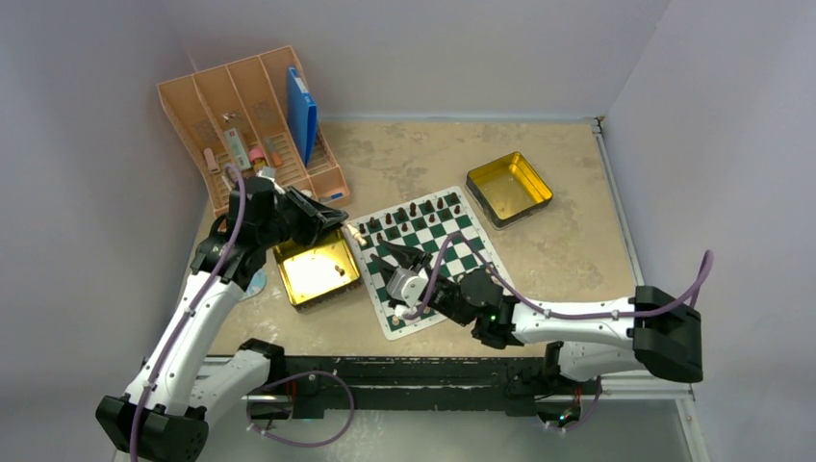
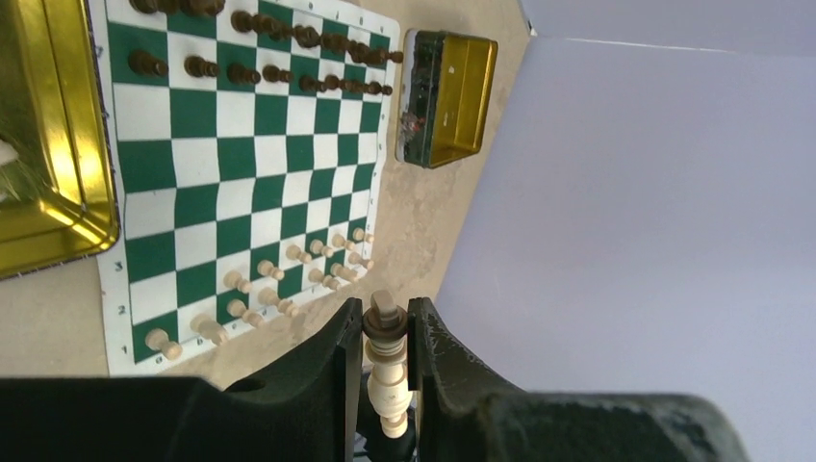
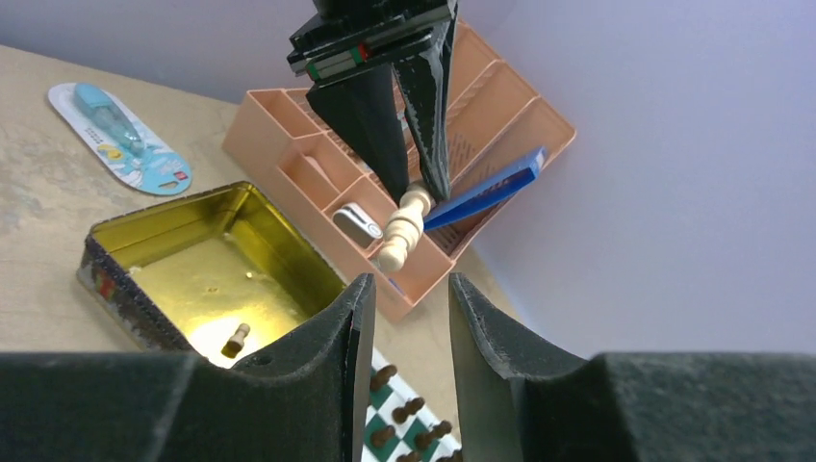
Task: Set up the chess pieces on the board
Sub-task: Pick up the chess piece from the storage box.
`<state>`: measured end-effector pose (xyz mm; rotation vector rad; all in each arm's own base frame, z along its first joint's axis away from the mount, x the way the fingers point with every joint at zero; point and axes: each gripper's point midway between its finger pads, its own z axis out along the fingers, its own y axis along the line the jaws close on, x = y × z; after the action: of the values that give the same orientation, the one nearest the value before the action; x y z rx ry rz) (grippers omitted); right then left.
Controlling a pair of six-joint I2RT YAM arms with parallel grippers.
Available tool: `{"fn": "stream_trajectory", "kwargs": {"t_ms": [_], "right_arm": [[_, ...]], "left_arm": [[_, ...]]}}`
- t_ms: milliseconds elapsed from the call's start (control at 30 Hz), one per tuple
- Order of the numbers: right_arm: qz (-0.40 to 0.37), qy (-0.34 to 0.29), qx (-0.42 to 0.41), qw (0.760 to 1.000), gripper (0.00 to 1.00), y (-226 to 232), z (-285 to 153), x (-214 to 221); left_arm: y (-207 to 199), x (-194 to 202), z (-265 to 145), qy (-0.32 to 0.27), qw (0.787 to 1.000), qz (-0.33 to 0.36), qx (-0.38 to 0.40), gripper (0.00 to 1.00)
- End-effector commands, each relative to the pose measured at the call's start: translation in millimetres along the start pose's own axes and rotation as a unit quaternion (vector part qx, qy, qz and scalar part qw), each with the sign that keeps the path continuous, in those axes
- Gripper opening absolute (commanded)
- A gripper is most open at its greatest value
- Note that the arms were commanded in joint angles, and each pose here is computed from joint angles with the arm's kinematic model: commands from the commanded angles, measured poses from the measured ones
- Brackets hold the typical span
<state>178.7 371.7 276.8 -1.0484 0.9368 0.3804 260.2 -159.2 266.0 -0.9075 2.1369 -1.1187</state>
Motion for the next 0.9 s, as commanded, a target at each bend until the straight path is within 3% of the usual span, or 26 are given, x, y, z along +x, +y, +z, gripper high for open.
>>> {"fn": "stream_trajectory", "kwargs": {"t_ms": [0, 300, 700, 767, 867], "right_arm": [[-0.058, -0.072, 0.037, 0.995, 0.37, -20.4, 13.4, -36.5], [-0.073, -0.054, 0.052, 0.995, 0.40, -18.6, 22.9, -23.0], [-0.069, -0.065, 0.052, 0.994, 0.32, -15.2, 25.4, -23.6], [-0.065, -0.067, 0.047, 0.995, 0.26, -12.3, 25.7, -23.2], [-0.059, -0.069, 0.044, 0.995, 0.09, -10.1, 25.4, -22.3]], "left_arm": [[-13.6, 14.1, -8.5, 0.043, 0.998, -0.034, 0.024, 0.00], [-10.4, 20.3, -7.8, 0.058, 0.997, -0.037, 0.029, 0.00], [-8.0, 21.7, -2.9, 0.066, 0.997, -0.039, 0.025, 0.00], [-8.3, 22.3, -3.0, 0.068, 0.997, -0.040, 0.026, 0.00], [-10.4, 22.8, -4.0, 0.069, 0.996, -0.040, 0.030, 0.00]]}}
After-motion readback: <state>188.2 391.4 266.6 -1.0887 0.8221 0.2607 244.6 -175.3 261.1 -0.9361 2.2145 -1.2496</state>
